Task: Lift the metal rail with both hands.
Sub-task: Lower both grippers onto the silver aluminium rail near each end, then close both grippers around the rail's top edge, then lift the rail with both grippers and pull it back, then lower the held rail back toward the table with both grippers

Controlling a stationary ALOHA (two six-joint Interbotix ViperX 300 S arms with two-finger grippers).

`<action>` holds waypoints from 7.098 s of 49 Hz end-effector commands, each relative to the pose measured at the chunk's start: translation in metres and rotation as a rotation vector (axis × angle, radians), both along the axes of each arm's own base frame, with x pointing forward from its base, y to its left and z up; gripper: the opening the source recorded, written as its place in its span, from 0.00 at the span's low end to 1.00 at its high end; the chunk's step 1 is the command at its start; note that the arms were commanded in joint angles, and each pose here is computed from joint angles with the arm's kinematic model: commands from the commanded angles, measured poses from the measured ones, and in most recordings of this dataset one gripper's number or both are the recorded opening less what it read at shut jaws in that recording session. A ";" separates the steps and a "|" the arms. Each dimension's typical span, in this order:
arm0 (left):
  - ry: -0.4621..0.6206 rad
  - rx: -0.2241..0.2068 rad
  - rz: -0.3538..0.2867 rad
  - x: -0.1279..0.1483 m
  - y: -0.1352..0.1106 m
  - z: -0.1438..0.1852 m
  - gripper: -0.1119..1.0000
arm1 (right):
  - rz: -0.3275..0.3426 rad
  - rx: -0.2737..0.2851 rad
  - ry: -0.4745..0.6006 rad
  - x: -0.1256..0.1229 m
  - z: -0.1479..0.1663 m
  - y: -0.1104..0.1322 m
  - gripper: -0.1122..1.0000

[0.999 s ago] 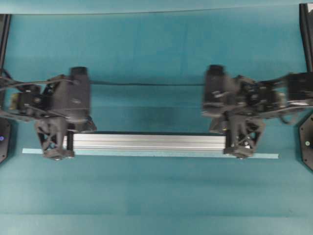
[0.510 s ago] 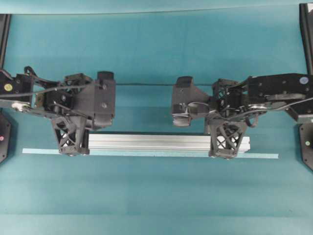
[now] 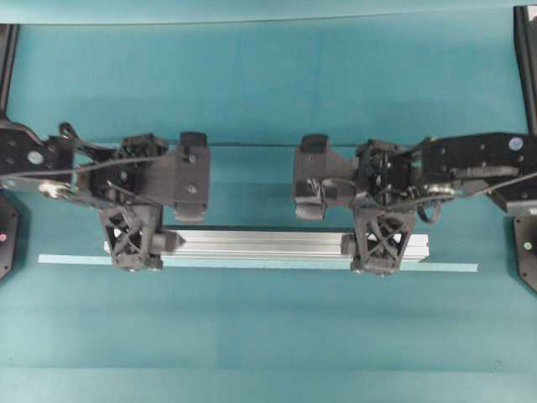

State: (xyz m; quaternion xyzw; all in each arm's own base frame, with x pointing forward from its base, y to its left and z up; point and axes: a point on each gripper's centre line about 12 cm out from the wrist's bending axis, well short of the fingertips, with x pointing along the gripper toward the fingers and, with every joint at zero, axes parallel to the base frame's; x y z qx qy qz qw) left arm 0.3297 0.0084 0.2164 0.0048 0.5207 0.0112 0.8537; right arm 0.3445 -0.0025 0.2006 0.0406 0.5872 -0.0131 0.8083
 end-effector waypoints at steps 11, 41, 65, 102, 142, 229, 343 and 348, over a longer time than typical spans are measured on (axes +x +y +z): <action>0.011 -0.002 0.002 0.008 -0.002 -0.019 0.99 | 0.045 -0.012 -0.040 0.008 -0.018 0.010 0.96; -0.015 -0.032 0.047 0.010 -0.002 -0.078 1.00 | 0.032 -0.014 -0.015 0.020 -0.063 0.010 0.96; -0.015 -0.036 0.051 0.012 -0.001 -0.111 1.00 | 0.034 -0.015 0.034 0.018 -0.095 0.010 0.96; -0.030 -0.034 0.042 0.014 -0.003 -0.110 0.43 | 0.019 -0.011 0.048 0.015 -0.098 0.007 0.45; -0.057 -0.029 0.067 0.015 0.004 -0.006 0.43 | -0.025 0.005 0.061 0.011 0.001 -0.010 0.45; -0.222 -0.054 0.134 -0.010 0.008 0.243 0.43 | -0.108 0.021 -0.039 0.014 0.247 -0.010 0.45; 0.064 -0.042 0.137 0.026 0.021 -0.075 0.43 | 0.071 -0.044 0.006 0.027 -0.050 0.002 0.45; 0.072 -0.044 0.139 0.026 0.021 -0.080 0.43 | 0.073 -0.034 0.015 0.023 -0.058 0.006 0.45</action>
